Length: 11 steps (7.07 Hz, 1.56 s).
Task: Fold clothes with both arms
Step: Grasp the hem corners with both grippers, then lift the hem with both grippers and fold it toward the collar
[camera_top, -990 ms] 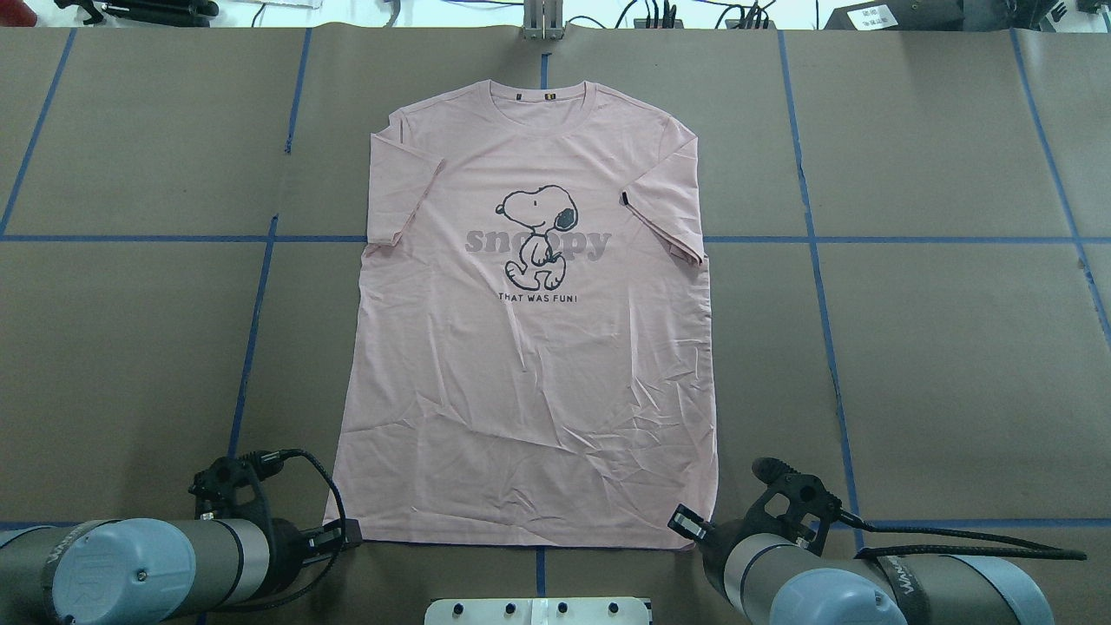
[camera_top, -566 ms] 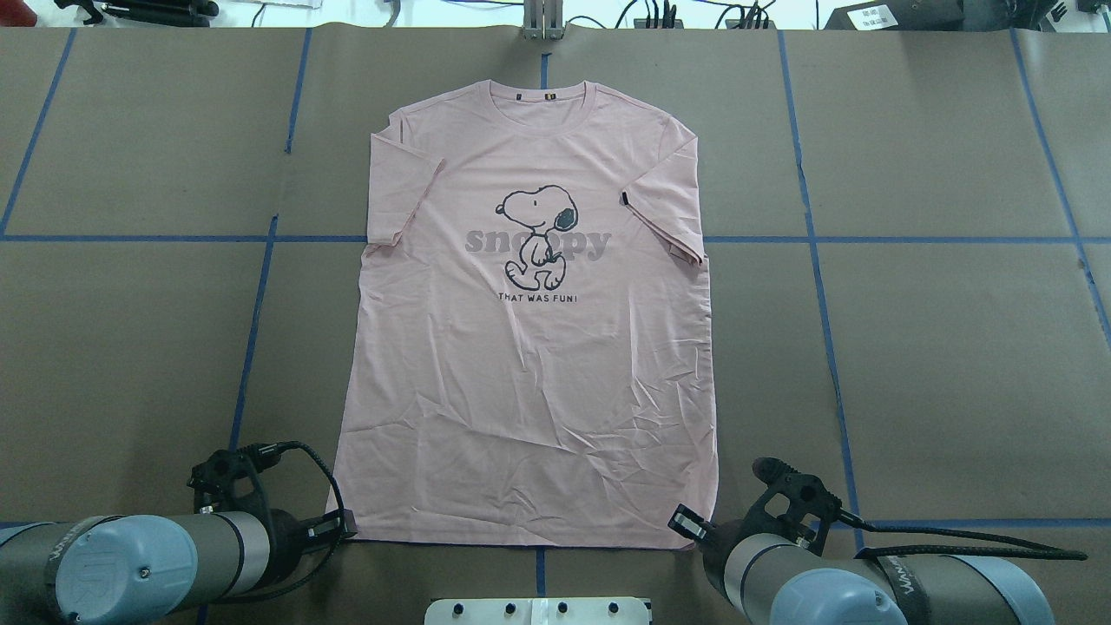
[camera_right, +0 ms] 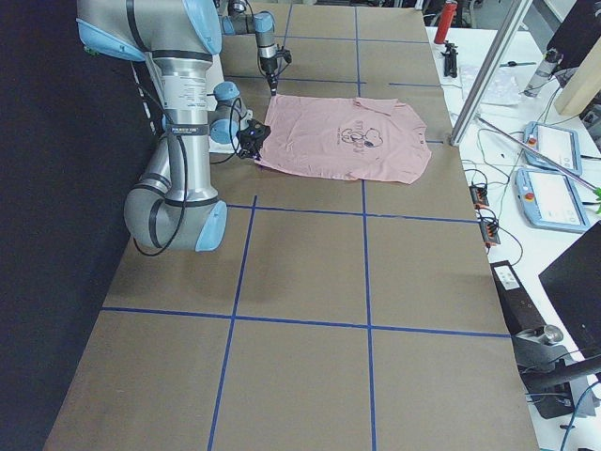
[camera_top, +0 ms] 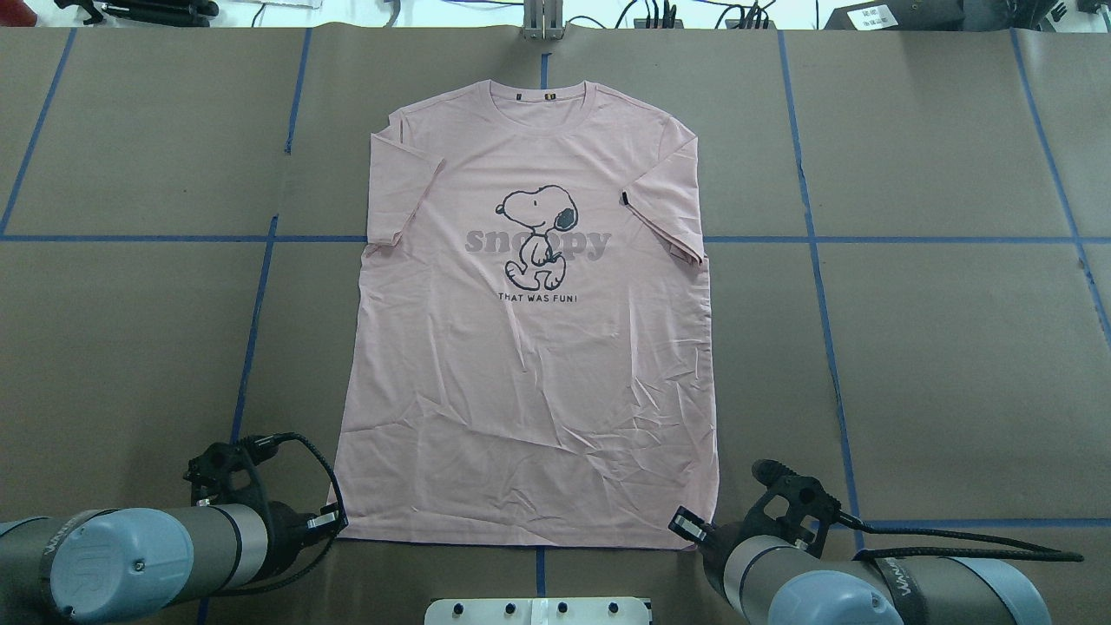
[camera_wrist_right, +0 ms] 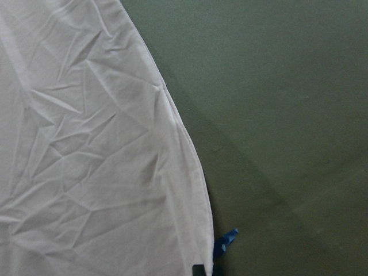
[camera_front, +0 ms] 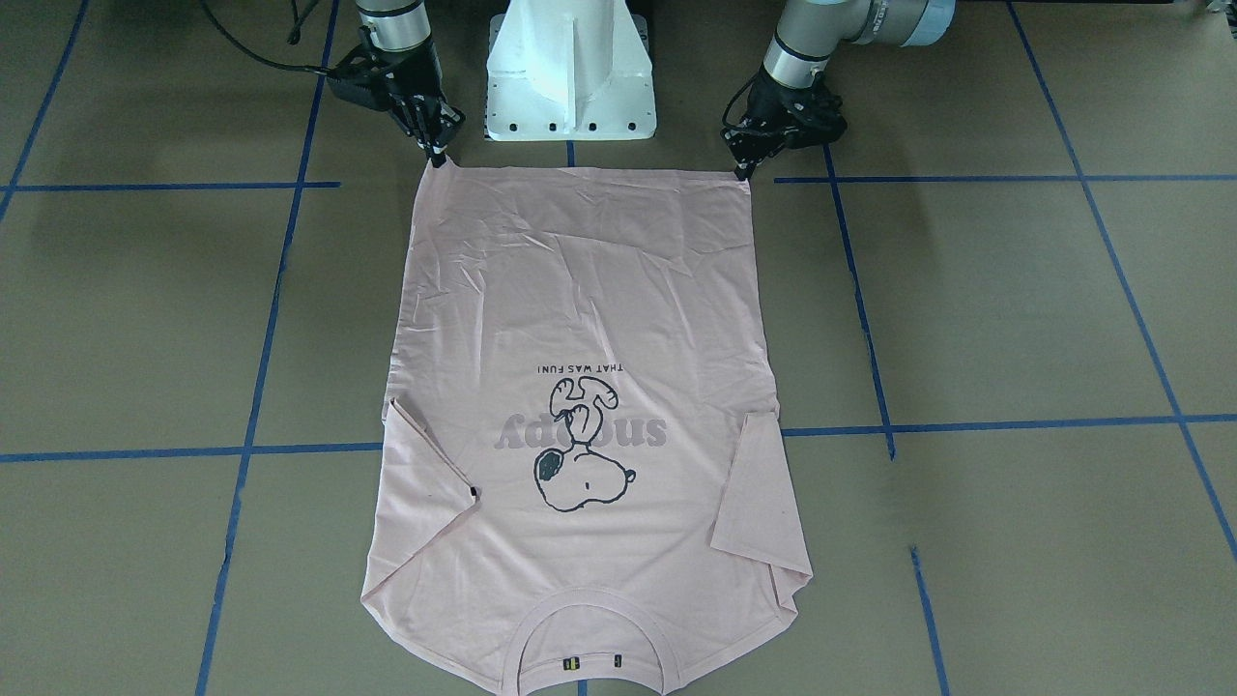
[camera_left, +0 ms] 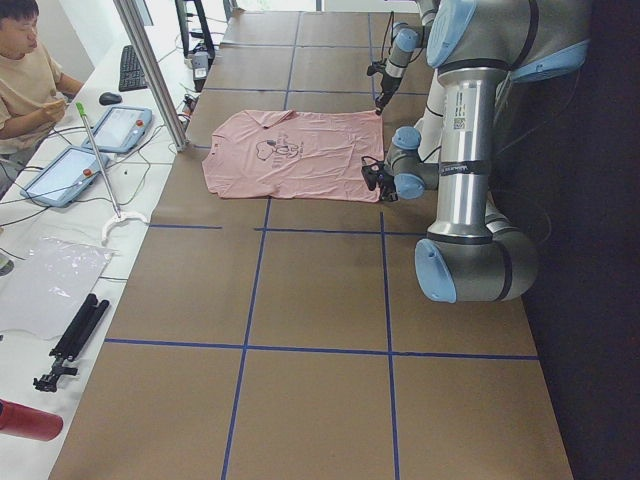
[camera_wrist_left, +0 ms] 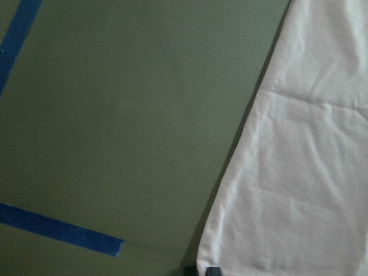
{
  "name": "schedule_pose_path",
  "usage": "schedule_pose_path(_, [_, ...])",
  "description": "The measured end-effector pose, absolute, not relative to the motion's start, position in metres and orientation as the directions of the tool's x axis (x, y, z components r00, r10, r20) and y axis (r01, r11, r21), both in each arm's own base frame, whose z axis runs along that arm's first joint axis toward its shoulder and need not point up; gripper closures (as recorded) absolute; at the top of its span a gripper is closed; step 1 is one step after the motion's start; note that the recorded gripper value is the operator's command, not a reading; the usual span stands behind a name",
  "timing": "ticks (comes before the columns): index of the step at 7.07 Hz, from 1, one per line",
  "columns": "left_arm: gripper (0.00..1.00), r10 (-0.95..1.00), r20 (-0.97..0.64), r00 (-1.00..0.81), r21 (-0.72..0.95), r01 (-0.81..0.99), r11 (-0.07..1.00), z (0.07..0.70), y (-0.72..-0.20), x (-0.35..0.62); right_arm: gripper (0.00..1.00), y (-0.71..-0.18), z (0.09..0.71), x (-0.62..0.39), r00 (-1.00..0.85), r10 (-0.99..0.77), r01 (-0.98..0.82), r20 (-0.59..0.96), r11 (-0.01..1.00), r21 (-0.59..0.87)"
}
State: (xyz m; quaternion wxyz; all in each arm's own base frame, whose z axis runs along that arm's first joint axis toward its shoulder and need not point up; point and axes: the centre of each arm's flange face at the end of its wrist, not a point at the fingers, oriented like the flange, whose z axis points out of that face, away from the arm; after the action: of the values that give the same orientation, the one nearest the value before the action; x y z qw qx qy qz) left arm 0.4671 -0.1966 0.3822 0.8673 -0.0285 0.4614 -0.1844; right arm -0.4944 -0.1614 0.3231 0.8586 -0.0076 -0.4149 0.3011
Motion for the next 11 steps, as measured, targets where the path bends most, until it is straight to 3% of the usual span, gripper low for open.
schedule_pose_path(3, [1.00, -0.451, -0.782, 0.430, -0.323, 0.340, 0.883, 0.359, -0.199, 0.461, 1.00, -0.161, 0.320, -0.492, 0.470, 0.524, -0.506, 0.710, 0.819, -0.270])
schedule_pose_path(9, [1.00, -0.529, -0.768, 0.360, -0.431, 0.320, 0.844, 0.236, -0.171, 0.414, 1.00, -0.144, 0.286, -0.399, 0.405, 0.529, -0.469, 0.746, 0.820, -0.327])
schedule_pose_path(11, [1.00, -0.602, -0.743, 0.293, -0.457, 0.436, 0.776, 0.230, -0.207, 0.400, 1.00, -0.178, 0.290, -0.379, 0.359, 0.560, -0.557, 0.747, 0.771, -0.310])
